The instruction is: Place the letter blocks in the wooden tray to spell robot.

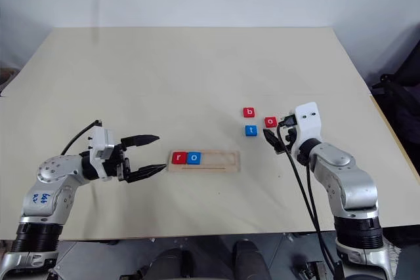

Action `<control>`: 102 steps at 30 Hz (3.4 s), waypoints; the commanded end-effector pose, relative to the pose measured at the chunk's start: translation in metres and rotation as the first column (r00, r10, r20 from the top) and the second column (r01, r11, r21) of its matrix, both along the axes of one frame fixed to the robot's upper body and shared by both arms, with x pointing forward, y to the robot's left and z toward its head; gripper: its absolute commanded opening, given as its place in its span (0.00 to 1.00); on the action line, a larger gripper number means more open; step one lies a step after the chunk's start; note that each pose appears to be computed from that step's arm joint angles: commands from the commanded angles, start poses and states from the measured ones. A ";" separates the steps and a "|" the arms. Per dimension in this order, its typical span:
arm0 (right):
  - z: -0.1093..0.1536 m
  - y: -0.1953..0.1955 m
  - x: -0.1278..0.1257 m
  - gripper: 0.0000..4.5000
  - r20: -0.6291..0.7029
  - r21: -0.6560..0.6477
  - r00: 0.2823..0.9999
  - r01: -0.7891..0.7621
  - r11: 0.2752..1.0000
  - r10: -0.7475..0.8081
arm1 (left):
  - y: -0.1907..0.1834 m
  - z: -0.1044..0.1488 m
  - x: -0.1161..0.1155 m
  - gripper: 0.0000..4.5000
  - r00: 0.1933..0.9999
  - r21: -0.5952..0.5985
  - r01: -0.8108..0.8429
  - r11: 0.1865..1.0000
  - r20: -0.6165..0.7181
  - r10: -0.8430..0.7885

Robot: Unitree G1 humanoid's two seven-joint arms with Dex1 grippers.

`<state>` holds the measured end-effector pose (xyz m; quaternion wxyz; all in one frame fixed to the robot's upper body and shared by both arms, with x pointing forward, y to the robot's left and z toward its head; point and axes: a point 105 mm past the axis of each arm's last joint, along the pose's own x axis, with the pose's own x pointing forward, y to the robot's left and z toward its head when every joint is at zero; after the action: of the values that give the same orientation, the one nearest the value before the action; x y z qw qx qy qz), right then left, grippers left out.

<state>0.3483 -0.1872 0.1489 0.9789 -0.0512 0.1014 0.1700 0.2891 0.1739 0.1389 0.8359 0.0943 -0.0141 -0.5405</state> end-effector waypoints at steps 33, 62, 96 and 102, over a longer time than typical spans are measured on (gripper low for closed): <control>0.026 0.051 0.027 1.00 0.009 -0.043 1.000 -0.020 0.999 0.020 | 0.000 0.015 0.003 0.99 0.997 -0.002 -0.010 1.000 0.073 0.010; -0.013 0.113 0.087 0.55 -0.116 0.013 0.980 0.165 0.986 -0.163 | -0.004 0.017 0.002 1.00 0.997 -0.005 -0.003 1.000 0.081 0.003; -0.031 0.052 -0.055 0.62 -0.193 0.059 0.965 0.194 0.979 -0.180 | -0.019 0.021 0.021 1.00 0.985 0.041 0.166 0.985 0.045 -0.168; -0.016 0.033 -0.065 1.00 -0.133 0.025 0.991 0.030 0.999 -0.026 | -0.016 0.021 0.015 1.00 0.985 0.045 0.169 0.985 0.040 -0.171</control>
<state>0.2884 -0.1459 0.1125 0.9690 -0.0122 0.2075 0.1338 0.3087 0.1541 0.1539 0.7865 0.1143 -0.0205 -0.6065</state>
